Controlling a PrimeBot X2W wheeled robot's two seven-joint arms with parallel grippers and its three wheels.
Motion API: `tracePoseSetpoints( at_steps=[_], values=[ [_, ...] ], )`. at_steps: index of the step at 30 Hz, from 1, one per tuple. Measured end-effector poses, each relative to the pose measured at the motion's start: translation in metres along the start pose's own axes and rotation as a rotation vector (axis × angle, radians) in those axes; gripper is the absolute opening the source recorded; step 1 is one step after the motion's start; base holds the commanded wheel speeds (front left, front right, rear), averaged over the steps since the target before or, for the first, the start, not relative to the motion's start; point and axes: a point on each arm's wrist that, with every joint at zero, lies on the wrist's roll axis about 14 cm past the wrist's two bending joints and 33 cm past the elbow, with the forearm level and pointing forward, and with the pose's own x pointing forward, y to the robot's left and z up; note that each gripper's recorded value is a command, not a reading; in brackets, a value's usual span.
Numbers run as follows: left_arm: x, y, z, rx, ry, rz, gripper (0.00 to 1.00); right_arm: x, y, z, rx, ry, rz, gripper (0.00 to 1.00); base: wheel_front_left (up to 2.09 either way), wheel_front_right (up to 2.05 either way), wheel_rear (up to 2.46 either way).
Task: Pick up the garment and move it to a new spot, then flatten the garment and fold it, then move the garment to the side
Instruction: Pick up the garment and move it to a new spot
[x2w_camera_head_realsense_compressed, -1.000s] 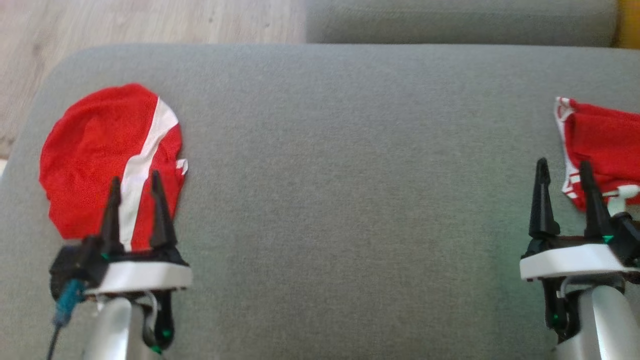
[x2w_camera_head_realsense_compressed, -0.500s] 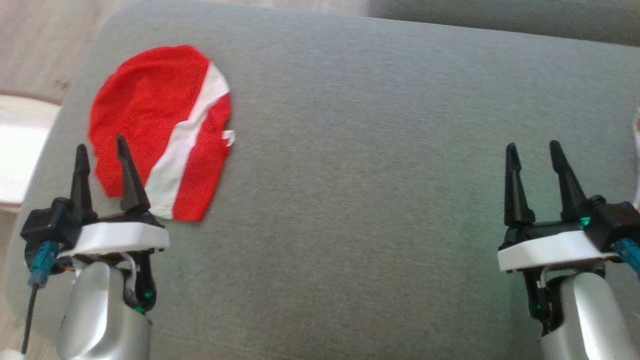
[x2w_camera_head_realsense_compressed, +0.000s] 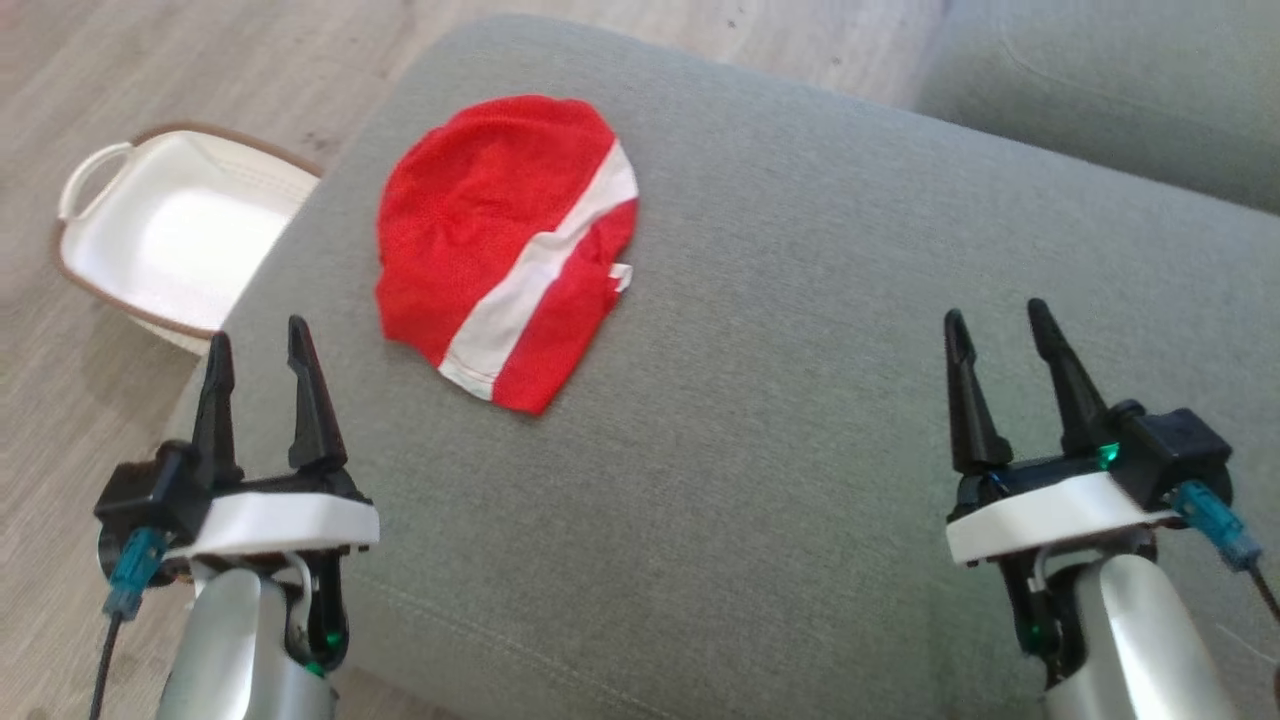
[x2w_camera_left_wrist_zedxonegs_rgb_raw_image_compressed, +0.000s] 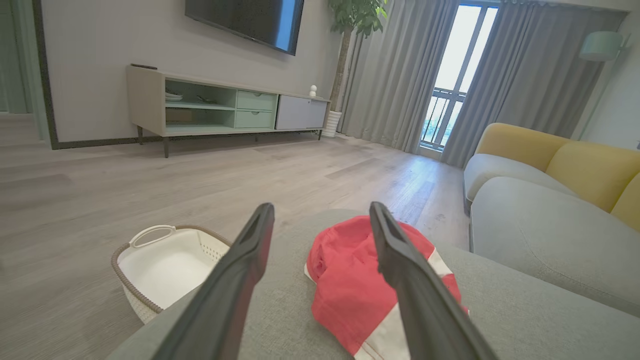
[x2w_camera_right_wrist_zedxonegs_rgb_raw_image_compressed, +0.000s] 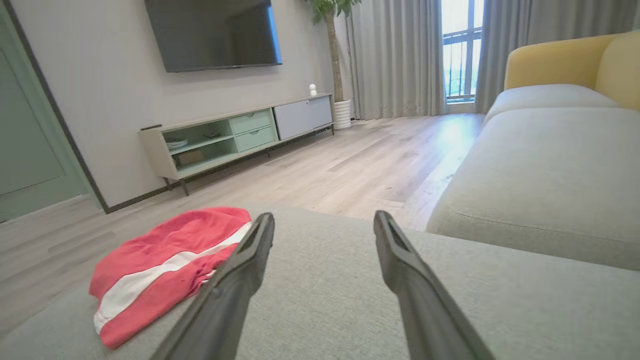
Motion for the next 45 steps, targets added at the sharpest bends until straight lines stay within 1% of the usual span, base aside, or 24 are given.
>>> tracePoseSetpoints(
  at_steps=[3, 5, 10, 15, 20, 24, 28, 34, 37, 38, 40, 43, 45],
  values=[
    [-0.008, 0.009, 0.005, -0.004, -0.014, 0.022, 1.0, 0.003, 0.015, 0.002, -0.006, -0.003, 0.041, 1.0, 0.0, 0.0, 0.0],
    [-0.009, 0.011, 0.006, -0.004, -0.018, 0.026, 1.0, 0.004, 0.017, 0.002, -0.006, -0.003, 0.047, 1.0, 0.0, 0.0, 0.0],
    [-0.007, 0.008, 0.005, -0.004, -0.017, 0.024, 1.0, 0.003, 0.014, -0.001, 0.0, 0.006, 0.039, 1.0, 0.0, 0.0, 0.0],
    [0.003, -0.001, -0.011, 0.024, 0.037, -0.009, 1.0, 0.002, -0.002, -0.009, 0.002, 0.03, 0.003, 1.0, 0.0, 0.0, 0.0],
    [0.035, -0.012, -0.038, 0.124, 0.206, -0.085, 1.0, 0.003, -0.026, -0.013, -0.022, 0.047, -0.051, 1.0, 0.0, 0.0, 0.0],
    [0.057, -0.018, -0.075, 0.216, 0.438, -0.123, 1.0, 0.005, -0.047, -0.015, -0.044, 0.054, -0.099, 1.0, 0.0, 0.0, 0.0],
    [0.065, -0.02, -0.113, 0.254, 0.661, -0.131, 1.0, 0.01, -0.064, -0.011, -0.069, 0.048, -0.13, 1.0, 0.0, 0.0, 0.0],
    [0.08, -0.022, -0.141, 0.251, 0.781, -0.122, 1.0, 0.008, -0.083, -0.01, -0.082, 0.043, -0.173, 1.0, 0.0, 0.0, 0.0],
    [0.074, -0.03, -0.163, 0.226, 0.883, -0.129, 1.0, 0.003, -0.094, -0.011, -0.085, 0.051, -0.203, 1.0, 0.0, 0.0, 0.0],
    [0.074, -0.032, -0.165, 0.224, 0.897, -0.133, 0.83, 0.002, -0.095, -0.011, -0.086, 0.052, -0.207, 1.0, 0.0, 0.0, 0.0],
    [0.075, -0.033, -0.165, 0.212, 0.903, -0.137, 0.0, -0.001, -0.097, -0.01, -0.089, 0.051, -0.213, 1.0, 0.0, 0.0, 0.0],
    [0.079, -0.035, -0.162, 0.194, 0.88, -0.147, 0.0, -0.005, -0.1, -0.005, -0.09, 0.037, -0.225, 1.0, 0.0, 0.0, 0.0],
    [0.086, -0.035, -0.154, 0.203, 0.82, -0.158, 0.0, -0.007, -0.1, -0.002, -0.088, 0.03, -0.23, 1.0, 0.0, 0.0, 0.0]
  ],
)
